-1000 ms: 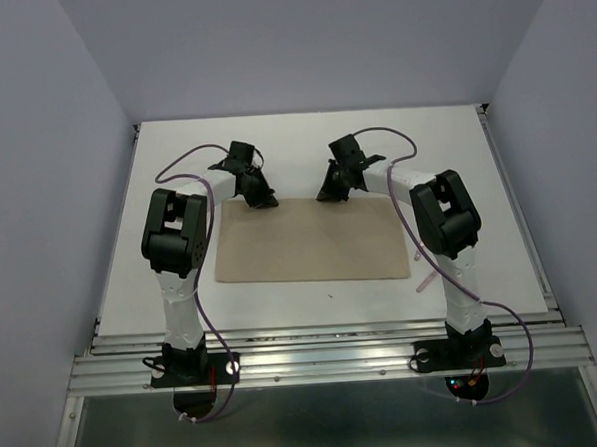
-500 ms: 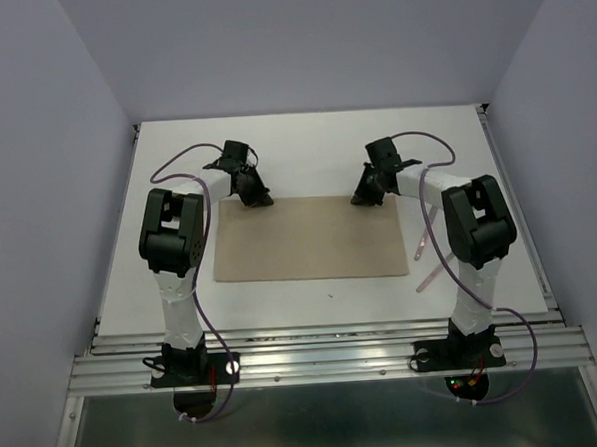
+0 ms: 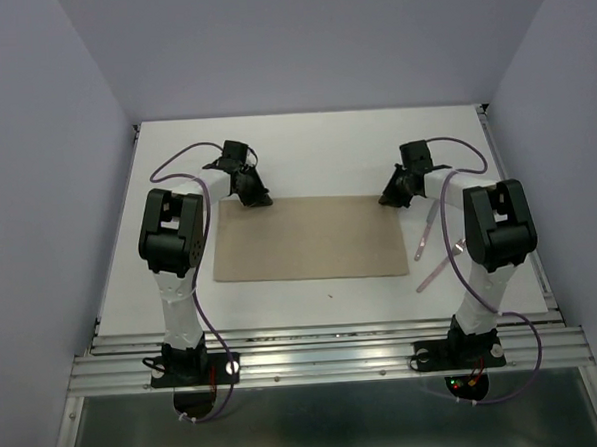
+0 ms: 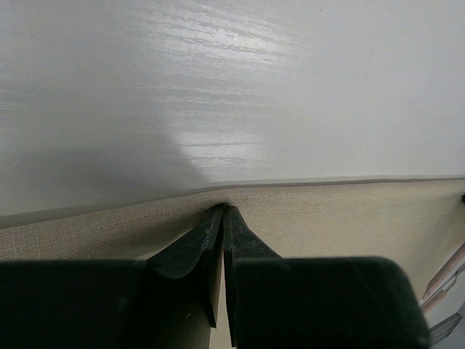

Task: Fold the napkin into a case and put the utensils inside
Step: Smooth out the rectangle-folded napkin at the center of the board, then pick up the rectangle-folded napkin at the center of the board, then fold the rectangle-folded napkin at the center of the board.

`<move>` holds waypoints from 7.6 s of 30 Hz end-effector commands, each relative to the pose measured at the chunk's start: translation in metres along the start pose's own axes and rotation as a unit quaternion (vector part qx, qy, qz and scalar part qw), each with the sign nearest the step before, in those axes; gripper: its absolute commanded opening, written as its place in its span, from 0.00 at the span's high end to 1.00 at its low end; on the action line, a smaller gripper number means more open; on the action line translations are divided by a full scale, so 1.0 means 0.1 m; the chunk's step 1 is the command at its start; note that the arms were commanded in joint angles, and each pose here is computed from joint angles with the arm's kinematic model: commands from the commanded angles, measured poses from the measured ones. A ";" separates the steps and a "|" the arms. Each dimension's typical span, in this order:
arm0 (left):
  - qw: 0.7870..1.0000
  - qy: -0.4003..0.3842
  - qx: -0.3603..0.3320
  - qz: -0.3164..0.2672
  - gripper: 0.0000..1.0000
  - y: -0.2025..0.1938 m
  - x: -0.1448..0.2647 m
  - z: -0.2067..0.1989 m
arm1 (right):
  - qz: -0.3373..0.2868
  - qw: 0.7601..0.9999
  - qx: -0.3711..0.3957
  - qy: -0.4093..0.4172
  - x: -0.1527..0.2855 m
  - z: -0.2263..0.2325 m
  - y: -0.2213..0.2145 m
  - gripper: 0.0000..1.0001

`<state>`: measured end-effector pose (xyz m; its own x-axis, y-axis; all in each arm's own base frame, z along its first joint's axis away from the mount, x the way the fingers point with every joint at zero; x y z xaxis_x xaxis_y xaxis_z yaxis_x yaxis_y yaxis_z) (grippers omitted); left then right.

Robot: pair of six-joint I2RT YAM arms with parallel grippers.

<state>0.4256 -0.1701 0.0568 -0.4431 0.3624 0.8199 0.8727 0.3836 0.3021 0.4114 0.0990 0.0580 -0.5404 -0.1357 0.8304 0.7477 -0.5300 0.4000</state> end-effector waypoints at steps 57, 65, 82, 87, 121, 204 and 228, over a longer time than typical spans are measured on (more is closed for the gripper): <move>0.986 0.134 0.082 -0.055 0.84 0.59 0.54 1.36 | -0.023 1.000 -0.005 -0.014 0.10 -0.38 0.23 0.82; 0.988 0.120 0.077 -0.053 0.84 0.62 0.52 1.28 | -0.025 1.000 -0.010 -0.011 0.13 -0.36 0.24 0.83; 0.990 0.075 0.042 -0.110 0.79 0.95 0.96 0.73 | -0.019 0.994 0.067 0.085 0.55 0.47 -0.19 0.82; 0.990 0.063 0.032 -0.124 0.73 1.03 1.13 0.61 | 0.008 0.996 0.057 0.063 0.23 0.38 -0.29 0.83; 0.989 0.139 0.012 -0.053 0.36 -0.31 1.24 0.91 | -0.046 0.997 0.043 0.041 0.50 0.13 0.12 0.81; 0.977 0.107 -0.135 -0.125 1.00 -0.11 1.63 -0.46 | 0.043 0.997 0.062 0.004 0.29 -0.25 -0.70 0.75; 0.971 -0.039 -0.235 -0.014 1.00 -0.94 1.05 -1.84 | 0.049 0.997 0.057 0.018 0.18 0.03 -0.85 0.78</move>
<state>0.3354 -0.3060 0.1944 -0.4806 0.3691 0.7955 0.8498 -0.0280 0.5264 0.3464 0.1425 0.0556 -0.5239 -0.2386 0.8177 0.8115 -0.4314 0.3941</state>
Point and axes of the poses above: each gripper's point midway between its finger pads, its own x axis back along the fingers, its own z axis along the line the jaws close on, y = z × x, the point moved 4 cm from there along x, back along the fingers, and after that the axes turned 1 degree about x, right-handed, at the moved point
